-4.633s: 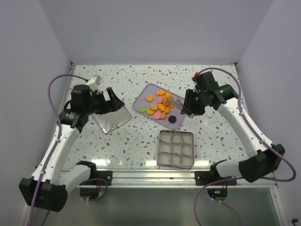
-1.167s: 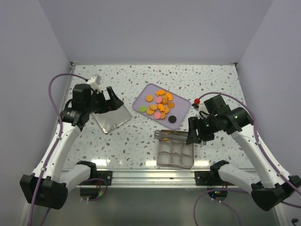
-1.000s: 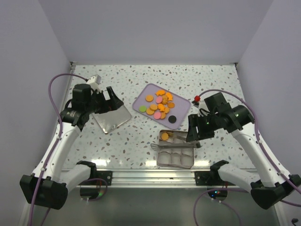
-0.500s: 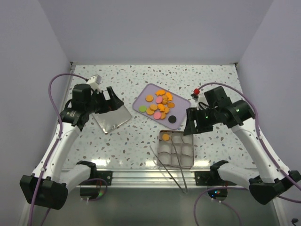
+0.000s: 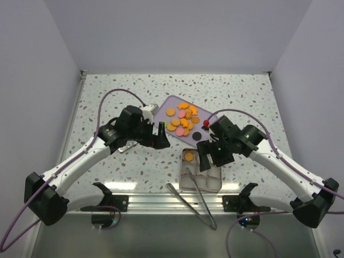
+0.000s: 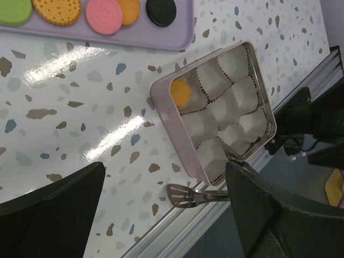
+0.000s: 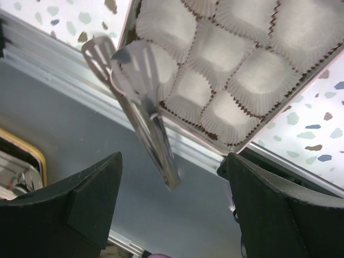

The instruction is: Pack the cookies

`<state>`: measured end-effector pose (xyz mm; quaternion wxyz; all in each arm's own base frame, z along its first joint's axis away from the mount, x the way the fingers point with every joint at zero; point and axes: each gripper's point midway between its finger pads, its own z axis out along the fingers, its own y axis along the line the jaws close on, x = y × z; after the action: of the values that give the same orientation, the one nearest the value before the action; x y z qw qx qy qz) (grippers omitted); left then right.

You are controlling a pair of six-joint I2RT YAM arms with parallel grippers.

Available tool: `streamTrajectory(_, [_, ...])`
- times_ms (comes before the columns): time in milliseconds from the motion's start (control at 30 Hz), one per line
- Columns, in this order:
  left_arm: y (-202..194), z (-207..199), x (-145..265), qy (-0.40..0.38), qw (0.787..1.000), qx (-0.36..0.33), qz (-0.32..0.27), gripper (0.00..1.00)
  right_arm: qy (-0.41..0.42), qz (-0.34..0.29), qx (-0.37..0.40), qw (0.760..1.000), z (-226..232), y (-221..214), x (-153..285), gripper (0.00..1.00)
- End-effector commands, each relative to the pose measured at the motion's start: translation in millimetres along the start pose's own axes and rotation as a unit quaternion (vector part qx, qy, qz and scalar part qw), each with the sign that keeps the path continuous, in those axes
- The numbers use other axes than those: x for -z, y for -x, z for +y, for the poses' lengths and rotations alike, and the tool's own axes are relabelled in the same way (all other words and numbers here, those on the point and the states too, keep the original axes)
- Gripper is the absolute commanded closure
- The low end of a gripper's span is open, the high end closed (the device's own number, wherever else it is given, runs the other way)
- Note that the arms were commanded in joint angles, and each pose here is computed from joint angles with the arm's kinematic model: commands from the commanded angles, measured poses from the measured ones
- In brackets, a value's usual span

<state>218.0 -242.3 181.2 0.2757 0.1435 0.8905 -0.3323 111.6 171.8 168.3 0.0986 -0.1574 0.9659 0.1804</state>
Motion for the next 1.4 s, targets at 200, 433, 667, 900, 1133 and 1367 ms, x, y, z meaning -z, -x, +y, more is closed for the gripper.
streamTrajectory(200, [-62.4,-2.4,14.6,0.012,0.996,-0.045,0.078,0.00,-0.026,-0.013,0.027,0.999,12.2,6.9,-16.8,0.17])
streamTrajectory(433, [-67.0,-4.3,7.5,0.014,0.998,-0.004,0.055,0.00,-0.042,-0.017,0.063,0.997,43.5,-4.7,-36.5,0.17])
streamTrajectory(667, [-60.1,-0.5,16.9,0.034,0.999,0.008,0.028,0.00,-0.118,-0.061,0.059,0.989,40.8,10.5,-54.5,0.21])
streamTrajectory(900, [-62.3,2.8,27.3,0.042,0.999,0.017,0.017,0.00,-0.127,-0.068,0.065,0.987,44.7,16.7,-86.2,0.35])
streamTrajectory(1133, [-65.5,7.5,36.2,0.055,0.998,0.016,0.015,0.00,-0.142,-0.048,0.075,0.986,45.6,7.7,-106.2,0.51])
streamTrajectory(1367, [-65.8,10.7,39.8,0.063,0.998,0.016,0.009,0.00,-0.162,-0.039,0.078,0.983,37.6,3.8,-109.8,0.85])
